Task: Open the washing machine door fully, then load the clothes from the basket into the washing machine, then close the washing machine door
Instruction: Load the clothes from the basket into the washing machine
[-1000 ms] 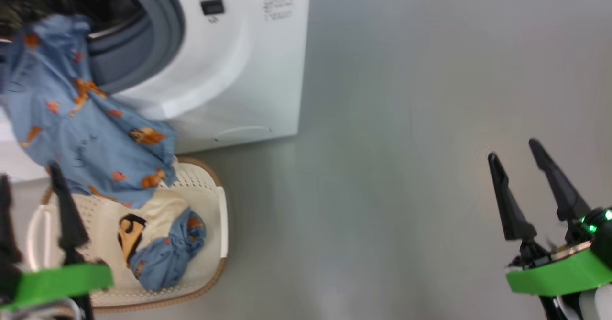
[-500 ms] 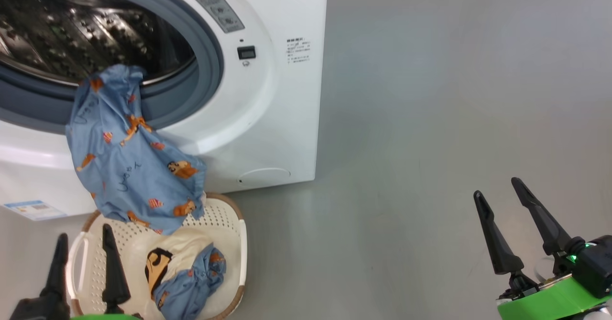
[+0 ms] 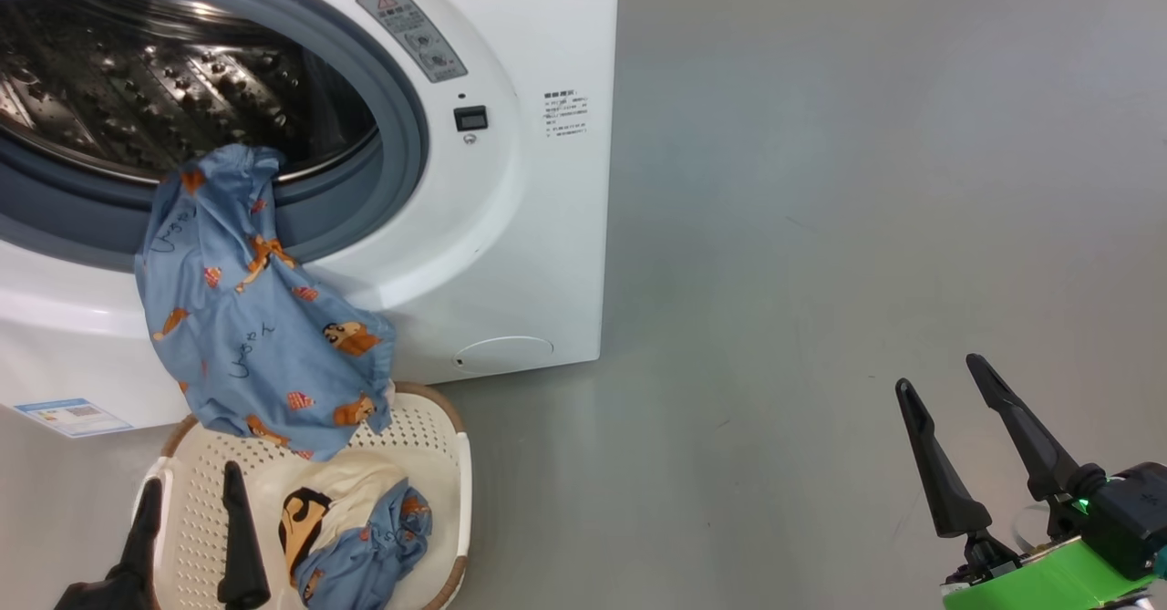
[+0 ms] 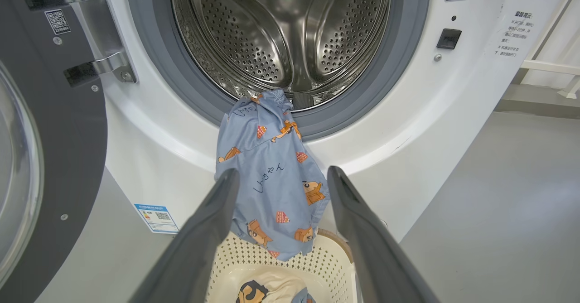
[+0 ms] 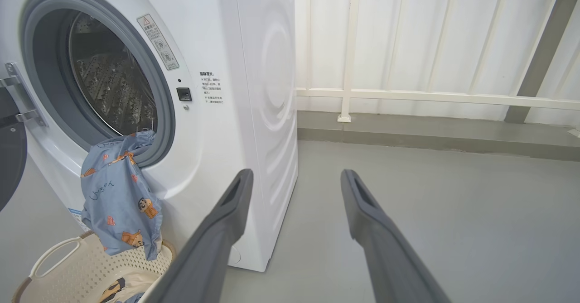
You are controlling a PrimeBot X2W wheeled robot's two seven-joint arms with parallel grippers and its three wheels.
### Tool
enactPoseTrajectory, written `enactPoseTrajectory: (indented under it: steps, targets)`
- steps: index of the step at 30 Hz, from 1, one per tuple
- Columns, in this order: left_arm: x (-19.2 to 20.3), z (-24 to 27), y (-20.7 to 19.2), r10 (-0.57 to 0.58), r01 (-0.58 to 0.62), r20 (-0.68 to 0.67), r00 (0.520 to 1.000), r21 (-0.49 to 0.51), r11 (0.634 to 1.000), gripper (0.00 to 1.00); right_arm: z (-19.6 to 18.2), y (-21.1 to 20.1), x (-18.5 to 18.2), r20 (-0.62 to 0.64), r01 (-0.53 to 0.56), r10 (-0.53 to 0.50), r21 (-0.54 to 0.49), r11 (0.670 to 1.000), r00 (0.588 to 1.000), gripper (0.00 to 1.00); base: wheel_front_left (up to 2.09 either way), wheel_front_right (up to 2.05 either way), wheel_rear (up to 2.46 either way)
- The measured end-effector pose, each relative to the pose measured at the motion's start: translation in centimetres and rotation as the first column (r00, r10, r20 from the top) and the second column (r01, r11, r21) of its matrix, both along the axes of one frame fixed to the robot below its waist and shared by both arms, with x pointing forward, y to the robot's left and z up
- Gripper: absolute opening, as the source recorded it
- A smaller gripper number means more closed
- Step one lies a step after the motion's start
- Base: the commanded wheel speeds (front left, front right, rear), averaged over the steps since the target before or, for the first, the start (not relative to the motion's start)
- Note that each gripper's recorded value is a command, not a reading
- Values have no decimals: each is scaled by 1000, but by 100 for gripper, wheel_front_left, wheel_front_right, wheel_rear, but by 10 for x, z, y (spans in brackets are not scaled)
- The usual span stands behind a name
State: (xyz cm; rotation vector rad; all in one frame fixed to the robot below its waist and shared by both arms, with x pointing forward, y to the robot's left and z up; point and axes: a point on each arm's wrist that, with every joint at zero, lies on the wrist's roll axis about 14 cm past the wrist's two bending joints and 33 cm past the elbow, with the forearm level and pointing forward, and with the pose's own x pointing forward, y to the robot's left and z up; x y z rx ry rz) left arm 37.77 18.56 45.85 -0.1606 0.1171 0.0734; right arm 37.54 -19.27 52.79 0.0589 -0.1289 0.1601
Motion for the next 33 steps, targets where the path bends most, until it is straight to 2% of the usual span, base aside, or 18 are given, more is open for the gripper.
enactPoseTrajectory:
  steps: [19,33]
  targets:
    - [2,-22,-4,-10,10,-75,997,-9,1000,100,-12,3,7,-33,-9,9,1,1000,999,100,0,0,0]
    - [48,-85,-22,-57,43,-224,973,-65,997,100,-28,-4,36,-60,5,-5,-10,1000,998,100,0,0,0]
